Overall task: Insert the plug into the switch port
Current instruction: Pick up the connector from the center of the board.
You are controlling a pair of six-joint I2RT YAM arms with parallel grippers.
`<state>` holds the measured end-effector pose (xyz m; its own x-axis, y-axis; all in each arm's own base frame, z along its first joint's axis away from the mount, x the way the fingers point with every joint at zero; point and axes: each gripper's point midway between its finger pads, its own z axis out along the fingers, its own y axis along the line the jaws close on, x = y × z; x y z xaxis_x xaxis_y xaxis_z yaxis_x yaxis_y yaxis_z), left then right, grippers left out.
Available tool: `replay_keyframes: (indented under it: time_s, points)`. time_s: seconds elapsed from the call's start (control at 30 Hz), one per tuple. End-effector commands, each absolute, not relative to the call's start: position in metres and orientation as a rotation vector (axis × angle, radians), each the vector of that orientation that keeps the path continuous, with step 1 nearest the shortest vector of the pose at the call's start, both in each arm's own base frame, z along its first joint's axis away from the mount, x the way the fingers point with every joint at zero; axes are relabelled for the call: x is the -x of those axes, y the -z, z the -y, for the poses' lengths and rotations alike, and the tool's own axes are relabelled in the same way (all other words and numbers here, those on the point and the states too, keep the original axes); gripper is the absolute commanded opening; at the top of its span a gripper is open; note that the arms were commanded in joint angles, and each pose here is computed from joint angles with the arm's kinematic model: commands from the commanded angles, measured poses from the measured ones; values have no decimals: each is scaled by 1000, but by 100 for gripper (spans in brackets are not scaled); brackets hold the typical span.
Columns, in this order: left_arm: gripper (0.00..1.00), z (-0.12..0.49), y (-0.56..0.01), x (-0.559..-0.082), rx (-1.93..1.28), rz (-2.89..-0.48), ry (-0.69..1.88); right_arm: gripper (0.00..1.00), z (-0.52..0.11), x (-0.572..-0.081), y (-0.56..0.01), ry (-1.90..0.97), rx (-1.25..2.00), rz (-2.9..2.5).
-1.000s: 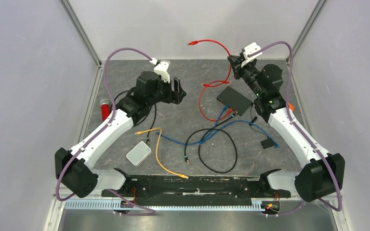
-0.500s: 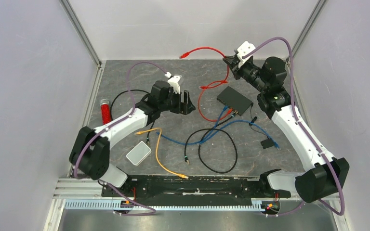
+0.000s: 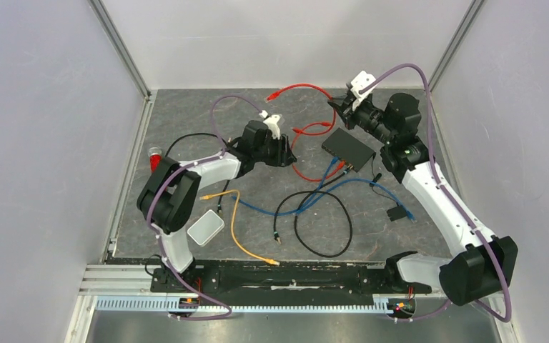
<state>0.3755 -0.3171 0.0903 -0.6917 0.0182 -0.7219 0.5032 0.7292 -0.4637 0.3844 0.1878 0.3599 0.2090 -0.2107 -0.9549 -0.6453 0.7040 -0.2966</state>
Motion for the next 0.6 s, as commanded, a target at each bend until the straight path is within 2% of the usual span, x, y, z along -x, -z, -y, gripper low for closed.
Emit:
replay_keyframes:
  time_s: [0.0, 0.27, 0.57]
  points:
    - [50, 305, -93, -402, -250, -2231, 751, 0, -170, -382, -371, -288, 729, -1336]
    - [46, 276, -64, -404, -140, -2354, 574, 0, -126, -396, -391, -55, 674, -1380]
    - [48, 274, -57, -405, -141, -2402, 538, 0, -121, -396, -387, -36, 673, -1402]
